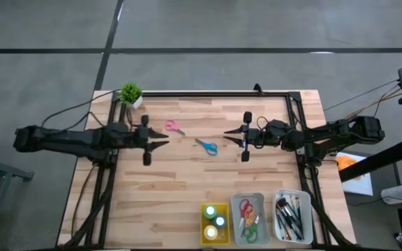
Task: Pick & Place Paint Supplies
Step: Put the blue scissors into the gray bin
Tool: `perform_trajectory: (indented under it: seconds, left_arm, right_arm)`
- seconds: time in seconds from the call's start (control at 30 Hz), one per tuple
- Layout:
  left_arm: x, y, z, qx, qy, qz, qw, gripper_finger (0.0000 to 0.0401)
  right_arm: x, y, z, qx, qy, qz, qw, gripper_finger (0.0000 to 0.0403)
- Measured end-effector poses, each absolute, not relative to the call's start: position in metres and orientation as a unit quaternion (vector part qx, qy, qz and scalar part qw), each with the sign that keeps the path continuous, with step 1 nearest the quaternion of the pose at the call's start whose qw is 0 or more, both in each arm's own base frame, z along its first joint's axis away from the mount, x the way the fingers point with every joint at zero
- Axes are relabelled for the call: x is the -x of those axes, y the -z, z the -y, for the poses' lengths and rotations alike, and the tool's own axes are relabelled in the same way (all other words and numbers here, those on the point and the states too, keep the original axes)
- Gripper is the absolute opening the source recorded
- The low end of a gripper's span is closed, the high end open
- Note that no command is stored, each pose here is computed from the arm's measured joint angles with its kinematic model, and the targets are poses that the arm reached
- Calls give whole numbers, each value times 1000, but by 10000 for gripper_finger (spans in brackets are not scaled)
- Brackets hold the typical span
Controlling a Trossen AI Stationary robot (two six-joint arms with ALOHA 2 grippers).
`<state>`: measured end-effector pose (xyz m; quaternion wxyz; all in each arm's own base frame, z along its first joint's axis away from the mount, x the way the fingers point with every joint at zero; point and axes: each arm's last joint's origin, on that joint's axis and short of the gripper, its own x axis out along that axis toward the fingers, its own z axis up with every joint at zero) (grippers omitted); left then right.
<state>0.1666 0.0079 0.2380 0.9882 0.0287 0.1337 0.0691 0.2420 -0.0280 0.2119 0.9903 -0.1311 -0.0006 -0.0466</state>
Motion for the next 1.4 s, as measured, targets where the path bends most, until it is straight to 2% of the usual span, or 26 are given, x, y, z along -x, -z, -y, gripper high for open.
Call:
perform_trajectory:
  seconds: [0.37, 0.93, 1.17, 1.4]
  left_arm:
    - [-136, -221, -7, -2, -73, -134, 988, 99]
    - [-137, -221, -7, -2, -73, -132, 989, 99]
    - [-137, -222, -7, 59, -80, -119, 988, 99]
    - [-137, -221, -7, 71, -82, -122, 987, 99]
  right_arm:
    - [-242, -212, 28, 131, 47, 1, 990, 66]
    - [-242, -212, 28, 131, 47, 1, 990, 66]
    - [-242, -212, 28, 131, 47, 1, 990, 66]
    - [-242, -212, 28, 131, 47, 1, 990, 66]
